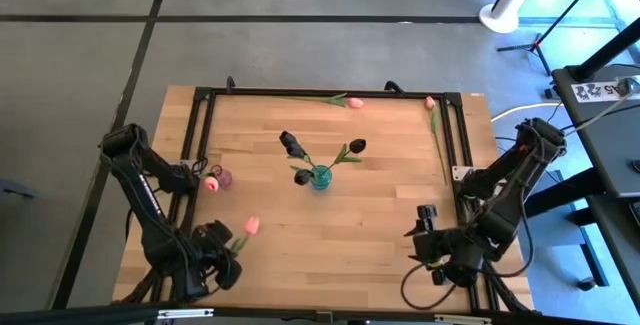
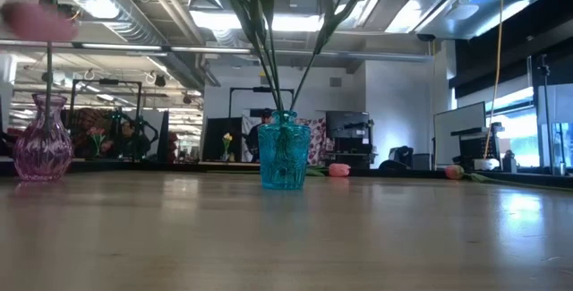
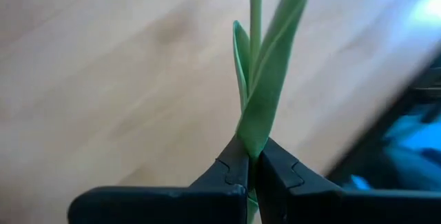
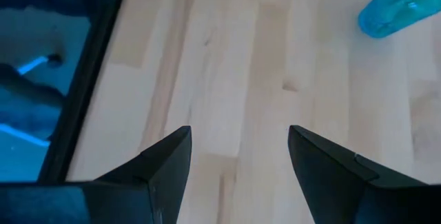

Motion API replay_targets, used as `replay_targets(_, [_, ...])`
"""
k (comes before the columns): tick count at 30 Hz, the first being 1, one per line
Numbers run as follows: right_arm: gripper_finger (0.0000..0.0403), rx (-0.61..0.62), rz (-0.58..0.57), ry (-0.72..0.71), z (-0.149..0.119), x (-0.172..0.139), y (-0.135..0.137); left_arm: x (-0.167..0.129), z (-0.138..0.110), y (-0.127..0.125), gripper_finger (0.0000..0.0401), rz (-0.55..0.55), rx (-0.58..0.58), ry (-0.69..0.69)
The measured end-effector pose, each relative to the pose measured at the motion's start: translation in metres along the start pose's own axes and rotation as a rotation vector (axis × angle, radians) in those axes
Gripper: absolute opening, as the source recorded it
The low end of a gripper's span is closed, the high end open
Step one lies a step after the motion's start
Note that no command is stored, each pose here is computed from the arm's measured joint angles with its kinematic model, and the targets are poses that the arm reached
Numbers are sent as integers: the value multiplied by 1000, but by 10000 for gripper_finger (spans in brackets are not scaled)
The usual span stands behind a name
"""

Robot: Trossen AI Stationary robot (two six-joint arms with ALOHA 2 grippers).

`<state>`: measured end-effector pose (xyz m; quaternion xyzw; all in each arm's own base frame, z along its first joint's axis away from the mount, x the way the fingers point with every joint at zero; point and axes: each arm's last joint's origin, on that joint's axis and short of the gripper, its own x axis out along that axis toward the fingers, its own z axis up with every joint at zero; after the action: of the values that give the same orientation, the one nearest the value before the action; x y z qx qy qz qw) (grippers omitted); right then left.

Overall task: Sort flowers into vase by color
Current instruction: Put the bottom pink tulip into the pink vase

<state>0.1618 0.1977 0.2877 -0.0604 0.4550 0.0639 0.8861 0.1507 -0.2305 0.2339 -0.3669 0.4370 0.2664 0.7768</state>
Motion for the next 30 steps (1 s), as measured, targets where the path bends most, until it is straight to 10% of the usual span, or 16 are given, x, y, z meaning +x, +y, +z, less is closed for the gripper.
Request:
replay_targets(20, [241, -7, 45, -83, -17, -26, 17, -37, 91, -101, 2, -474, 362, -318])
replay_targets(30, [241, 8, 57, -92, -16, -26, 18, -86, 150, -105, 5, -685, 635, -640])
